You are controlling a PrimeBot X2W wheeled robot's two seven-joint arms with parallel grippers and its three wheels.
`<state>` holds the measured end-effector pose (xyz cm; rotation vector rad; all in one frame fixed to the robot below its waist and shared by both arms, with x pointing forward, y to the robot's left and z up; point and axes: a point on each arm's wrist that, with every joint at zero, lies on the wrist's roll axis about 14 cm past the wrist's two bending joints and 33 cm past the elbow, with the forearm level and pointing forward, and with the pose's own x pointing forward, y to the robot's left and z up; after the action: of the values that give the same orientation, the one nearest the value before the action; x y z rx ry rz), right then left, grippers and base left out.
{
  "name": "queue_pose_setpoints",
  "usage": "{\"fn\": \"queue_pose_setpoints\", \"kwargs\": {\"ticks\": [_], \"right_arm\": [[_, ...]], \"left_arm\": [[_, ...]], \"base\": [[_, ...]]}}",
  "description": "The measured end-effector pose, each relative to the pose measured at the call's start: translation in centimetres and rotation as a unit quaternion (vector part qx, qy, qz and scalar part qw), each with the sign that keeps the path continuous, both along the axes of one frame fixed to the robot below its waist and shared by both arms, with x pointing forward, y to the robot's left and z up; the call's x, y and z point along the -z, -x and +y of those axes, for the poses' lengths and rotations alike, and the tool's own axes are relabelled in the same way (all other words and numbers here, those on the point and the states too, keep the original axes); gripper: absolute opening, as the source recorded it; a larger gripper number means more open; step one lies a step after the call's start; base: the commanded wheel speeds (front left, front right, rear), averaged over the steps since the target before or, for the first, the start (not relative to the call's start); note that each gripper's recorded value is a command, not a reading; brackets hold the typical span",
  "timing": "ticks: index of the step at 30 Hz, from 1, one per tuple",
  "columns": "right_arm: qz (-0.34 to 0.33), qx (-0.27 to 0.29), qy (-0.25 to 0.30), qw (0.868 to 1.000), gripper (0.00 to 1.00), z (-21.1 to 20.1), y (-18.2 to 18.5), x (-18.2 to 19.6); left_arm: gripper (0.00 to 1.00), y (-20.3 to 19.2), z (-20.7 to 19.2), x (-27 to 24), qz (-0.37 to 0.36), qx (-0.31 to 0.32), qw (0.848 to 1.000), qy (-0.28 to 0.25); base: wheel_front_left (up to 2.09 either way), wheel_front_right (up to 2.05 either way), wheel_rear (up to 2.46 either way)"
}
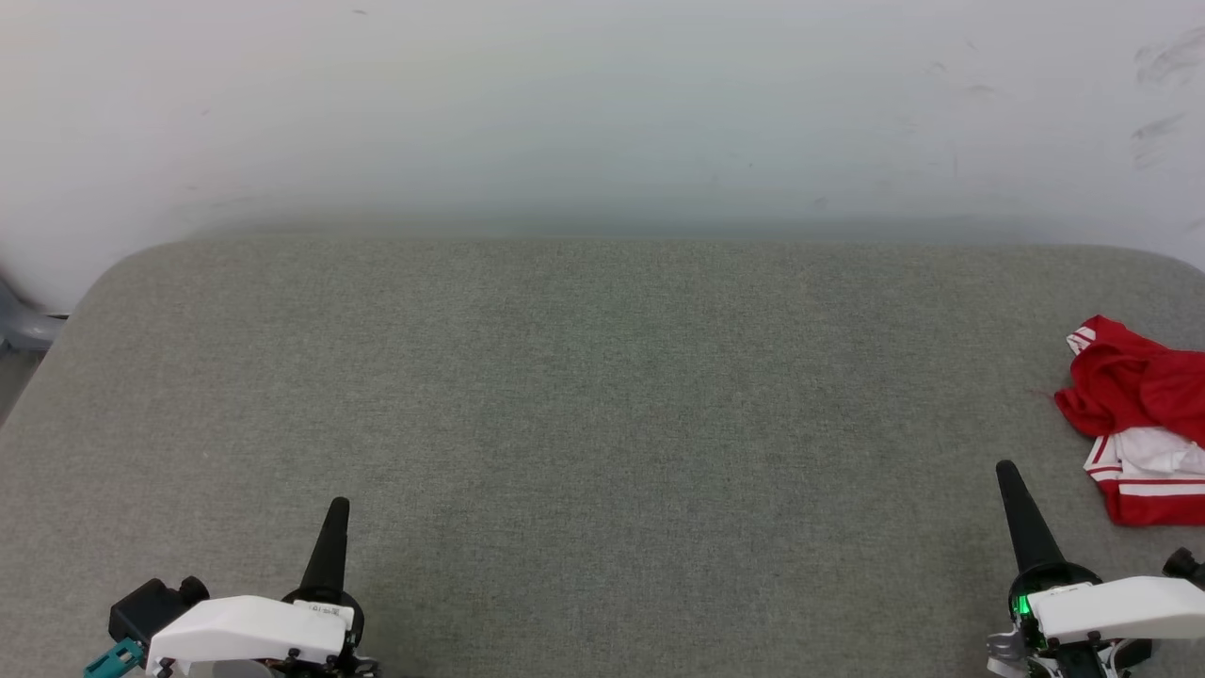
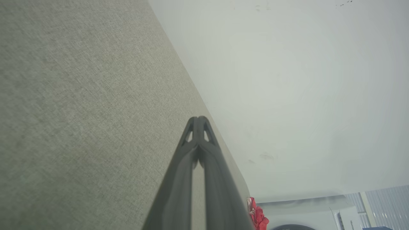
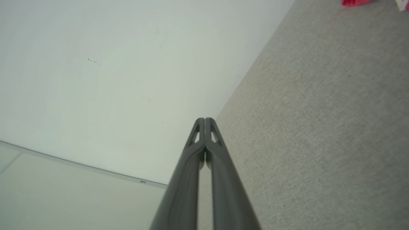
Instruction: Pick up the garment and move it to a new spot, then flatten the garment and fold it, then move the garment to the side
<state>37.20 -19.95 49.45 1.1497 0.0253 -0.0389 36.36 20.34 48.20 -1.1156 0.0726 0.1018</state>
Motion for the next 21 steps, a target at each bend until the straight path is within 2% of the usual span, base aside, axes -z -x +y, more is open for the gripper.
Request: {"fn": "queue_pose_setpoints", "kwargs": {"ticks": [21], "right_arm": [[-0.005,0.0,-0.096,0.995,0.0,-0.02,-0.73,-0.37]], "left_arm": [[0.0,-1.06,-0.19,-0.84,-0.021,0.003,0.994,0.104]], "base": [[0.0,0.0,0.0]]}}
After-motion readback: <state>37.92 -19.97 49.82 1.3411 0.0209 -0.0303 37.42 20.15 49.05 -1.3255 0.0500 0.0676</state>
